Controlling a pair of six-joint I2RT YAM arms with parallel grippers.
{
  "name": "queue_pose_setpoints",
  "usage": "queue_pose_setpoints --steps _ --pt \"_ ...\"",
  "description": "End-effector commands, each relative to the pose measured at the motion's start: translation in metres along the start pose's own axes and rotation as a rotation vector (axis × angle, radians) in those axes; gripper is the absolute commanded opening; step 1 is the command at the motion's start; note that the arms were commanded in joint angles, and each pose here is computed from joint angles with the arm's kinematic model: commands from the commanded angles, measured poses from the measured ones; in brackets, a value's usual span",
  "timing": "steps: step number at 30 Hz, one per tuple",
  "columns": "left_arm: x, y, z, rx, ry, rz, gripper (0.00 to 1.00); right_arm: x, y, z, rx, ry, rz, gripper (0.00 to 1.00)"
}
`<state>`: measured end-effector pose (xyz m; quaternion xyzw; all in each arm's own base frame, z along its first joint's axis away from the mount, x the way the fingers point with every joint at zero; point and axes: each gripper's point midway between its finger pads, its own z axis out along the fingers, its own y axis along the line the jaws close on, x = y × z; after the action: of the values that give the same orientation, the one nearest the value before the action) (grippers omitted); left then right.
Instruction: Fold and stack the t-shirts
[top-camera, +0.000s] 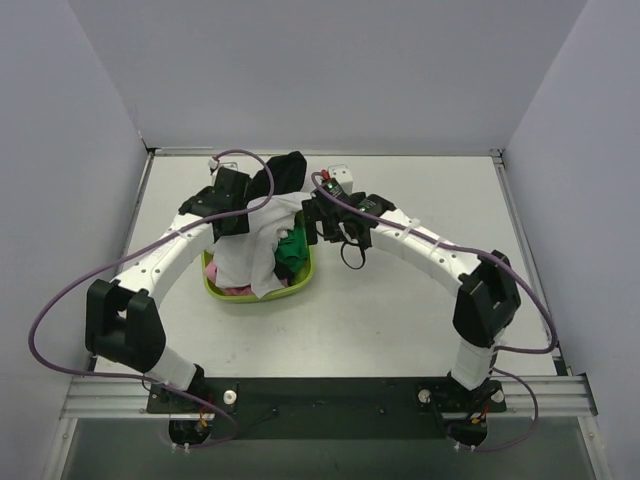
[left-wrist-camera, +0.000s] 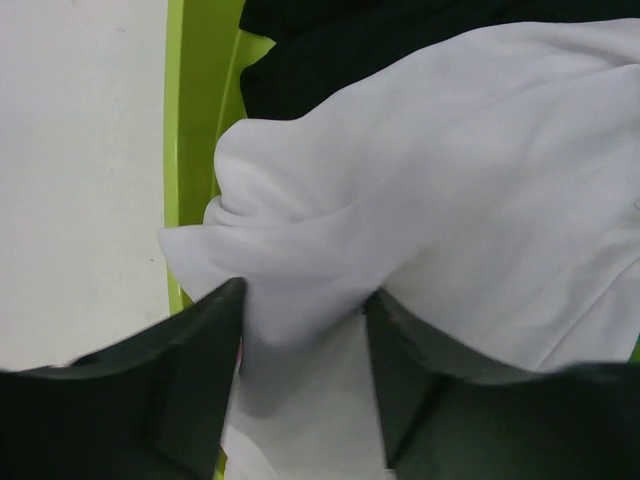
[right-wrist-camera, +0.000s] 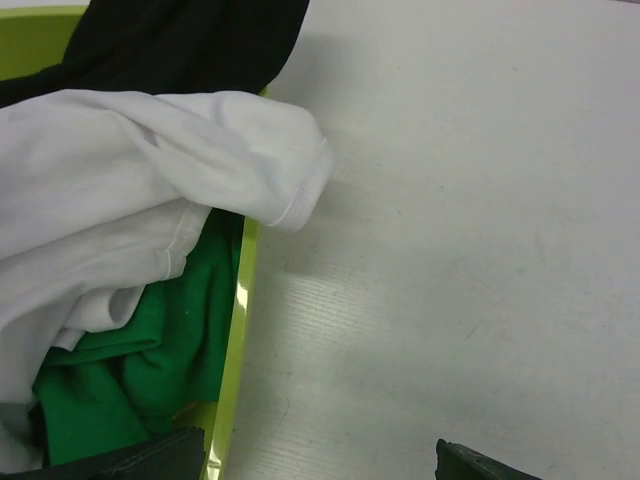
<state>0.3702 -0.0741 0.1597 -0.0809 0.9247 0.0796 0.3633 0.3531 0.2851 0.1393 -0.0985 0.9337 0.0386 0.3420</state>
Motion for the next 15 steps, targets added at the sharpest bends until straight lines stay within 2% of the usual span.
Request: queue_pose_setpoints --steps 1,3,4,7,9,12,15 --pt "-0.016 -0.012 0.007 0.044 -0.05 -0.026 0.31 -0.001 -0.018 -0.026 0.032 -0.052 -0.005 1.0" --pt "-0.013 -0.013 0.01 0.045 -0.039 -0.027 0.06 0.004 -0.023 -0.033 0.038 -0.056 -0.002 1.0" --pt "-0.012 -0.014 0.01 0.045 -0.035 -0.031 0.0 0.006 -0.025 -0.035 0.039 -0.058 -0.003 1.0" --pt "-0.014 -0.017 0.006 0.069 -0.048 -0.041 0.0 0.012 -0.033 -0.04 0.057 -0.063 -0.002 1.0" --pt "-0.034 -0.021 -0.014 0.108 -0.103 -0.066 0.0 0.015 -0.036 -0.046 0.063 -0.074 -0.004 1.0" --pt "-0.077 -0.043 -0.072 0.255 -0.234 -0.081 0.0 0.02 -0.05 -0.055 0.106 -0.098 0.009 1.0" --pt "-0.105 -0.073 -0.129 0.425 -0.314 -0.061 0.0 0.023 -0.071 -0.068 0.167 -0.145 0.037 1.0"
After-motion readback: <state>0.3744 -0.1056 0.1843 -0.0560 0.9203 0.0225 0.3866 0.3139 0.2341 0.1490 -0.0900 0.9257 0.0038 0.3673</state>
